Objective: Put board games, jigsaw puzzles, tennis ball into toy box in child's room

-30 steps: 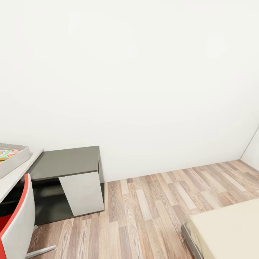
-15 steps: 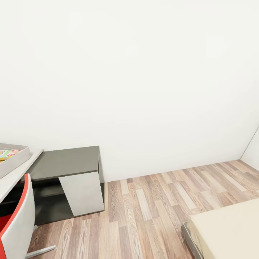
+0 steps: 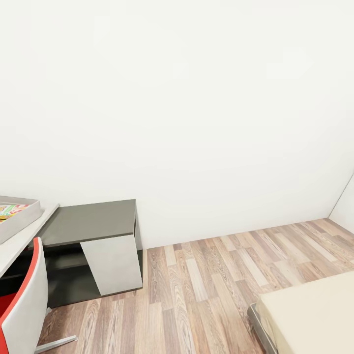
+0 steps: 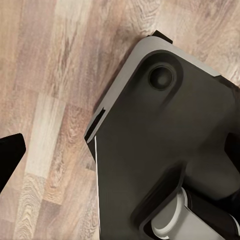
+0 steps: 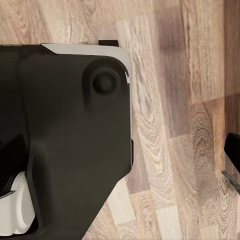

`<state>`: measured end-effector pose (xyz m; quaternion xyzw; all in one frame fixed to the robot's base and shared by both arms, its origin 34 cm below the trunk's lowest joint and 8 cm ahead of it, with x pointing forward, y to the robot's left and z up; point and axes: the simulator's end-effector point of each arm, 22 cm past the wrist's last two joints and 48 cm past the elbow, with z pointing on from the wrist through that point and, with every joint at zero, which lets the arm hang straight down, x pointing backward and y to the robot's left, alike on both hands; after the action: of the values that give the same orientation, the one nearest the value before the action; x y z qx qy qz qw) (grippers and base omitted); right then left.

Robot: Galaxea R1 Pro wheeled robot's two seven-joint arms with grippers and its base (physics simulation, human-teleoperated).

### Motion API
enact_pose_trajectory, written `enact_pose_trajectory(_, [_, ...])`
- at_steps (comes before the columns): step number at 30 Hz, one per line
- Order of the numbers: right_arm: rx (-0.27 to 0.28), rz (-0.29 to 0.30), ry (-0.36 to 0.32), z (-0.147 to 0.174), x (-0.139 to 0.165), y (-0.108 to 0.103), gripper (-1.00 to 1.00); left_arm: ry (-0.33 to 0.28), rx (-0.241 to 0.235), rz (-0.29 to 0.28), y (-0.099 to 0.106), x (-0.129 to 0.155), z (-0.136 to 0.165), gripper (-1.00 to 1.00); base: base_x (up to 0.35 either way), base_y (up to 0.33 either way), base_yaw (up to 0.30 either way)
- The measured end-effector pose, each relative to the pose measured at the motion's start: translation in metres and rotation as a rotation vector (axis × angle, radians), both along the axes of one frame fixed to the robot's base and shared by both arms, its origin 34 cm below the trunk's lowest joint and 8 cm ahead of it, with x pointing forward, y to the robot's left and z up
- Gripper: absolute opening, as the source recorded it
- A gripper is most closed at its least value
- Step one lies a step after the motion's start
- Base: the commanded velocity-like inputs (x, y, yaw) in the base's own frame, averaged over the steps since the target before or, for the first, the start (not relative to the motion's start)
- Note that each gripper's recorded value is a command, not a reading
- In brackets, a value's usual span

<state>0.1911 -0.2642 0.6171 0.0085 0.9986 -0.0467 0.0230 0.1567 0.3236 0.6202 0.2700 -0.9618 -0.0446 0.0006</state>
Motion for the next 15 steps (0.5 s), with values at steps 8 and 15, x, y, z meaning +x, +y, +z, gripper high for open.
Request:
enact_pose_trajectory(8, [0.001,0.0,0.0,0.0,0.0,0.0004,1.0,-0.001,0.0,0.0,0.0001,0.0001,0.0,1.0,0.0,0.0,0.0])
enact_pose_trajectory(15, [0.001,0.0,0.0,0.0,0.0,0.0005,1.0,0.0,0.0,0.0,0.0001,0.0001,0.0,1.0,0.0,0.0,0.0])
